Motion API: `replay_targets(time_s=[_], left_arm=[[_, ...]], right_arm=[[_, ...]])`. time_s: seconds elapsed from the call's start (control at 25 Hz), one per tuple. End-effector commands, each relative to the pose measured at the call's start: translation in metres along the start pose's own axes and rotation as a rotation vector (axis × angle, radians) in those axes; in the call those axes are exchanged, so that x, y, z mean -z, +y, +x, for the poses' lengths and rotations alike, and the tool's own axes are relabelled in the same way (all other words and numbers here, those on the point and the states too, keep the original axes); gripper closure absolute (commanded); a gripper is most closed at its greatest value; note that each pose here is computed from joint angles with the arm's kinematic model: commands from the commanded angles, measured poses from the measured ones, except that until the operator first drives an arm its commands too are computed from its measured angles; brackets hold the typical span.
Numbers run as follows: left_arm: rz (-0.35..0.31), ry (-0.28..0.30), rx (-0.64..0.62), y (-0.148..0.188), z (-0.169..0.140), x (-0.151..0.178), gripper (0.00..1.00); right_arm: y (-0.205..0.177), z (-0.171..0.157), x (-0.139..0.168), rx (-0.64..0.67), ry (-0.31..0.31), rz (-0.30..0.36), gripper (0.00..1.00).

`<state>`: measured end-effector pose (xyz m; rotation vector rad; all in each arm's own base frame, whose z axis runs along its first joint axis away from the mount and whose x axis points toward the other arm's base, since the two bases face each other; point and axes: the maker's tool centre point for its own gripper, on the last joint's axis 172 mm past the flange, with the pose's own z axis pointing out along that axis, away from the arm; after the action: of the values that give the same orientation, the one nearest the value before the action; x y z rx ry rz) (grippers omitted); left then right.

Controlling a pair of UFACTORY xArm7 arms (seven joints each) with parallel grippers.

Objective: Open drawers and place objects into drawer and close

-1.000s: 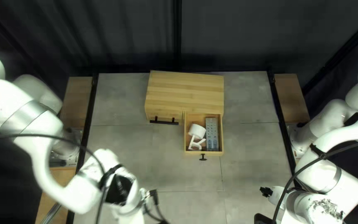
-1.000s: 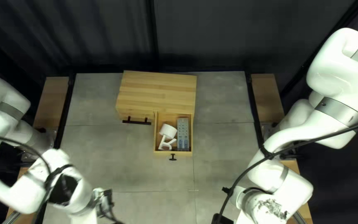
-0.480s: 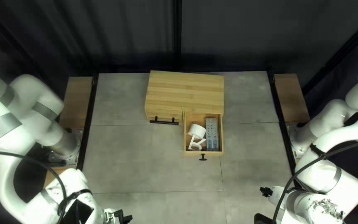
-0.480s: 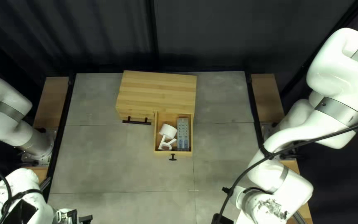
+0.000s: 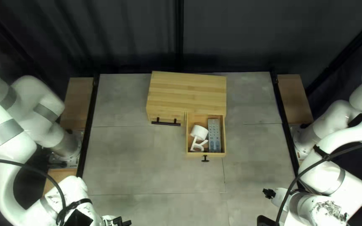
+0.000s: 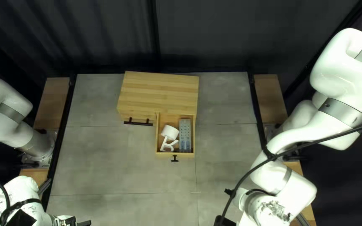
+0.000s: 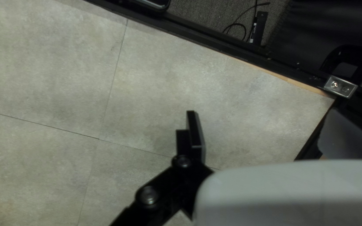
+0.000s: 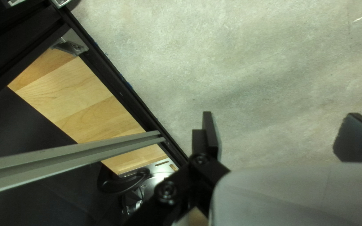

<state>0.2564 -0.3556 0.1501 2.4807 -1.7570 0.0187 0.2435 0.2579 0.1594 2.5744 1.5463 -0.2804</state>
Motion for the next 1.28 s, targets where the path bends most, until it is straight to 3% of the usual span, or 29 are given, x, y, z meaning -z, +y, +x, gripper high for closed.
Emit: replay_targets(time_s=[0.04,0.32,0.72,1.28], left_arm=[[0.0,0.0,0.0,0.0,0.0,0.0,0.0],[0.0,0.0,0.0,0.0,0.0,0.0,0.0],[0.0,0.0,0.0,0.0,0.0,0.0,0.0],[0.0,0.0,0.0,0.0,0.0,0.0,0.0]], right_arm=[[0.0,0.0,0.0,0.0,0.0,0.0,0.0],[0.016,0.012,0.007,0.079,-0.008,-0.043,0.0],[0.09,0.002,0.025,0.169,-0.008,-0.042,0.0],[0.176,0.03,0.006,0.396,-0.061,-0.114,0.0]])
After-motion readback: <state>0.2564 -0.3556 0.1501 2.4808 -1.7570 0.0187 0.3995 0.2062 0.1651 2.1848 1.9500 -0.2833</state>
